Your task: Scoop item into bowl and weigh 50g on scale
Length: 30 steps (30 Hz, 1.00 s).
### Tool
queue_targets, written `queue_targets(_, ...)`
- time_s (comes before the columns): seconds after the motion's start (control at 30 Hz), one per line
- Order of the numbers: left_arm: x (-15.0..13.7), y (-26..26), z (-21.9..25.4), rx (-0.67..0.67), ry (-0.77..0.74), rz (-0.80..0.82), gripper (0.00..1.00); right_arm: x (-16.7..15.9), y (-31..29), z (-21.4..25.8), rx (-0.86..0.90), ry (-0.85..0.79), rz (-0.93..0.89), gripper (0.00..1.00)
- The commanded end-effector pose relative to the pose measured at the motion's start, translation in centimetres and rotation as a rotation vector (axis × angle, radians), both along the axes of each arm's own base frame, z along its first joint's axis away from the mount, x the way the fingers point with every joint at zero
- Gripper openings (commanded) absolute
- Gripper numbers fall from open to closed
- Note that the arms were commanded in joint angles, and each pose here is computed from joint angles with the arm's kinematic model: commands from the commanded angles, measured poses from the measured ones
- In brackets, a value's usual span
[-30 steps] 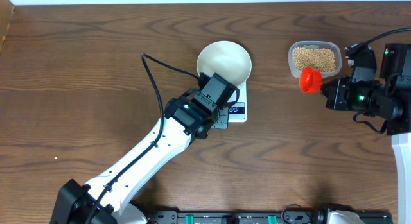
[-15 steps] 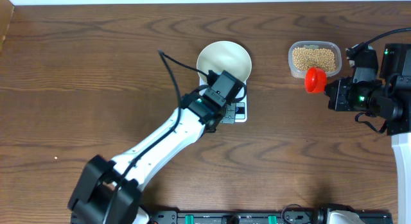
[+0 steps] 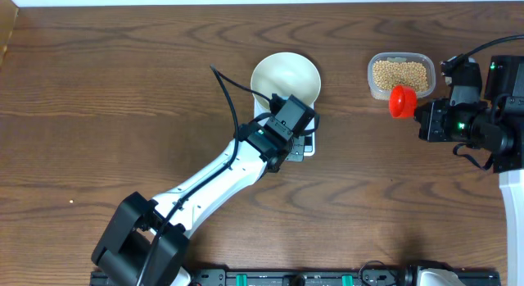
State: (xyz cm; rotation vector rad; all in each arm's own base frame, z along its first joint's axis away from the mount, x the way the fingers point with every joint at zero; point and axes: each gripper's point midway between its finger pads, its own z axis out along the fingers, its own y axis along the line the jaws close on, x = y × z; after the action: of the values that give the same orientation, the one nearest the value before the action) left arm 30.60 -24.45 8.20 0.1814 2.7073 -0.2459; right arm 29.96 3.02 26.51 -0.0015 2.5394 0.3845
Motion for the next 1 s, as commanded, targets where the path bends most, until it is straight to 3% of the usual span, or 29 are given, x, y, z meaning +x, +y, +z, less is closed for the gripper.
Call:
queue_targets(0.0,-0.4,0.3,-0.9,0.013,0.004,-0.002,0.07,0.2,-0.2,0.7,-0.019,-0.029,0.011,0.01)
queue_targets(0.97,1.5,-1.3,-4.5,0.003,-0.012,-0.001,0.07,0.4,-0.4,0.8,-0.044,-0.043,0.029,0.01)
